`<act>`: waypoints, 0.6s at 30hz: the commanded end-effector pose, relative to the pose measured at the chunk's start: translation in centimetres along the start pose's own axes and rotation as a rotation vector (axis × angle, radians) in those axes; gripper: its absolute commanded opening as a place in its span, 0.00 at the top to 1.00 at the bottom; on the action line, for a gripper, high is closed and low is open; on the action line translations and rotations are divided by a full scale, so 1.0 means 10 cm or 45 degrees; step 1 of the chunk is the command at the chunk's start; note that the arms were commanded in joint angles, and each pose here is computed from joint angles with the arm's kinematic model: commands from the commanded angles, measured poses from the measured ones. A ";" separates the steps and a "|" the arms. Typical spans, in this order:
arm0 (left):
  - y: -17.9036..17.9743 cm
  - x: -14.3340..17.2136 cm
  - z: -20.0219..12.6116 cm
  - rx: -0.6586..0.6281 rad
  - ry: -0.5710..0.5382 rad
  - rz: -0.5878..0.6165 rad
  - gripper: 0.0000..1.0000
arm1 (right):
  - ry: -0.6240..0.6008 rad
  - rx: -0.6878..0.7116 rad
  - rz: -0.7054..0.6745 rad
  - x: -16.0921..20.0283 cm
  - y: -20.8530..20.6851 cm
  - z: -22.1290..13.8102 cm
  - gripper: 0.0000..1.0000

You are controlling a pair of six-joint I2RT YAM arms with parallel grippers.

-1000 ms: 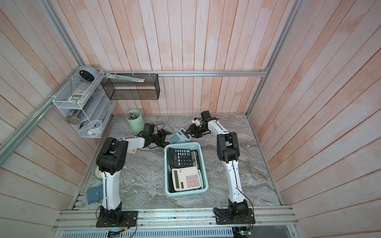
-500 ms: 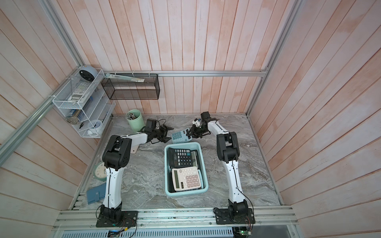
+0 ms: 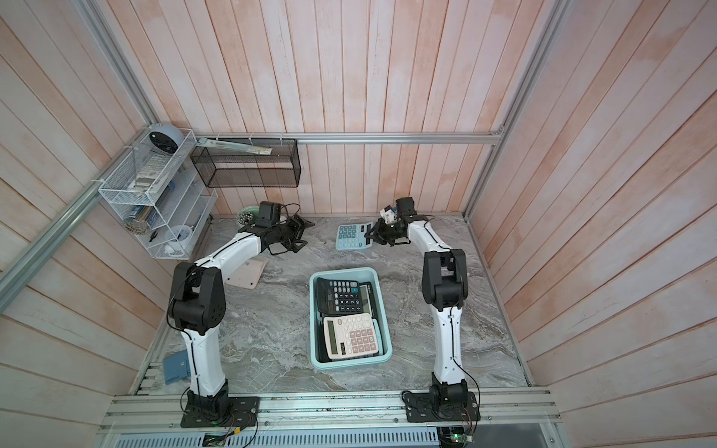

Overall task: Put the calculator in the storage box
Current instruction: Pick up the calculator at the center of the board, then place the calculator in the storage box.

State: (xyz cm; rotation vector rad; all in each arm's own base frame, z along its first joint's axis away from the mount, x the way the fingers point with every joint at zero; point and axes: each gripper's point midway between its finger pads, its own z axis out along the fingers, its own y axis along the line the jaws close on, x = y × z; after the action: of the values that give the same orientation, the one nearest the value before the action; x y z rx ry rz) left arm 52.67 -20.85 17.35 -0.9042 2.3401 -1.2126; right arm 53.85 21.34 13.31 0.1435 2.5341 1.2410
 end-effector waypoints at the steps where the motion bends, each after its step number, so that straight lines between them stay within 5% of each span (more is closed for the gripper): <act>1: -0.12 0.03 -0.31 -0.041 -0.046 0.107 0.23 | -0.098 -0.065 -0.095 -0.12 0.49 -0.37 1.00; 9: -0.01 0.27 -0.82 -0.072 -0.034 0.126 0.15 | -0.051 -0.152 -0.107 0.33 0.97 -0.92 1.00; 11: 0.02 0.34 -0.94 -0.080 -0.033 0.142 0.00 | -0.018 -0.182 -0.097 0.56 1.06 -1.03 1.00; 18: 0.18 0.54 -1.32 -0.171 -0.034 0.205 0.00 | 0.109 -0.155 -0.087 1.44 1.06 -1.25 1.00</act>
State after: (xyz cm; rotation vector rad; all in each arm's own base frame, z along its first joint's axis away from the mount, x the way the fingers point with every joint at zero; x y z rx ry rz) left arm 42.49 -16.99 23.30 -0.7847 2.4032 -1.0626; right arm 38.94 21.05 25.39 0.0275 2.4674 1.3517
